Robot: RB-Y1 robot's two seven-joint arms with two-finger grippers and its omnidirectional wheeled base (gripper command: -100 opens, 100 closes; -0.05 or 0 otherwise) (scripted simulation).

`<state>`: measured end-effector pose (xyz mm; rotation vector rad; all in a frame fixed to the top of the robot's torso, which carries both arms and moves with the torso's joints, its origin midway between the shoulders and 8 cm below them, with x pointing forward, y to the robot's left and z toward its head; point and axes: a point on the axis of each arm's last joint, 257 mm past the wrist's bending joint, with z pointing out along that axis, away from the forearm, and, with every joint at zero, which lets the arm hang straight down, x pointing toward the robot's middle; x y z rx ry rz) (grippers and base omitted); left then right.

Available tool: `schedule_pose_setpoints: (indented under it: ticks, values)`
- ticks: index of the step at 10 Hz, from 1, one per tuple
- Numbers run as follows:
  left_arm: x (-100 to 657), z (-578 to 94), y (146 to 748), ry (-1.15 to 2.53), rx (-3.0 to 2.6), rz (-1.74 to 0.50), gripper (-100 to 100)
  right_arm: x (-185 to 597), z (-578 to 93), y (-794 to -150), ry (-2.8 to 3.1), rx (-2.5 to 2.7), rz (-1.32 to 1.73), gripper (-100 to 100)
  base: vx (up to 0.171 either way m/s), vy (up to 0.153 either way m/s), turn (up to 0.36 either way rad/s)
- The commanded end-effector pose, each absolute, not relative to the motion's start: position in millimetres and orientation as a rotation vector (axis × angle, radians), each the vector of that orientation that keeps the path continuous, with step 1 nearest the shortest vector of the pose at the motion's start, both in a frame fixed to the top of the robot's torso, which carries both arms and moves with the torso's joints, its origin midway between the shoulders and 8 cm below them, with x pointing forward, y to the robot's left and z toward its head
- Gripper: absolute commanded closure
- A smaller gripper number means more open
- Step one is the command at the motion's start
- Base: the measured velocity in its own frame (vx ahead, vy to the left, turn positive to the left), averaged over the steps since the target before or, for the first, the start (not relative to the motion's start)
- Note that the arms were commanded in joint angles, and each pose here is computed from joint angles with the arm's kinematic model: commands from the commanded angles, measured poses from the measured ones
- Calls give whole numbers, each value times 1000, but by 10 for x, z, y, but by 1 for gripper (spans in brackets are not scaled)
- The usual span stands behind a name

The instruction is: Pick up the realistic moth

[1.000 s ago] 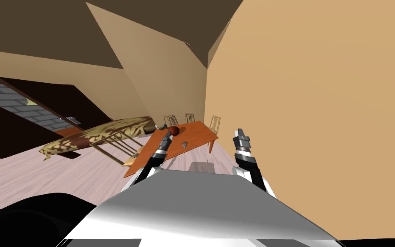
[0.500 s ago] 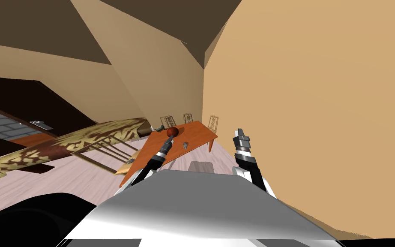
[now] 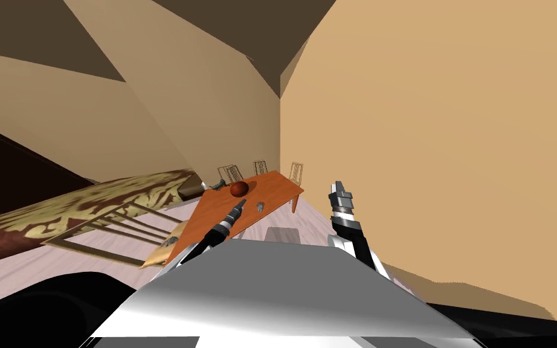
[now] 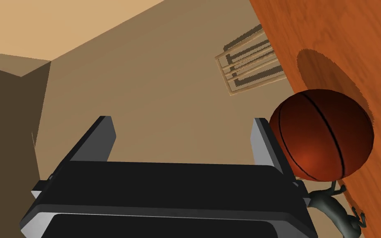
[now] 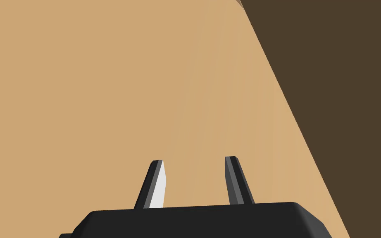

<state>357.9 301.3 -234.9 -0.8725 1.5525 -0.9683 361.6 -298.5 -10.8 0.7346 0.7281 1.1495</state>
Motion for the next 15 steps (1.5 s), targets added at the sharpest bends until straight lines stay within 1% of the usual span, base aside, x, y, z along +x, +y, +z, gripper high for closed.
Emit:
schedule_pose_setpoints:
  ticks: [1, 3, 4, 8, 12, 15]
  values:
    - [3496, -2574, 3111, 1620, -896, -929, -100, 3616, -108, -2985, 728, 735, 1149, 0, 18, 35, -150]
    - [3328, -2934, 3251, 1731, -931, -852, -100, 3617, -108, -2984, 728, 735, 1150, 0, 31, 31, -259]
    - [3328, -2934, 3251, 1731, -931, -852, -100, 3616, -108, -2984, 728, 735, 1150, 0, 21, 24, -59]
    - [2910, -3585, 3620, 1937, -983, -664, -100, 3616, -108, -2984, 728, 735, 1150, 0, 53, -11, -230]
    - [2413, -4115, 4053, 2115, -1018, -454, -100, 3616, -108, -2984, 728, 735, 1150, 0, 122, -61, -234]
    - [2009, -4425, 4380, 2228, -1037, -296, -100, 3616, -108, -2985, 728, 735, 1149, 0, 141, -89, -223]
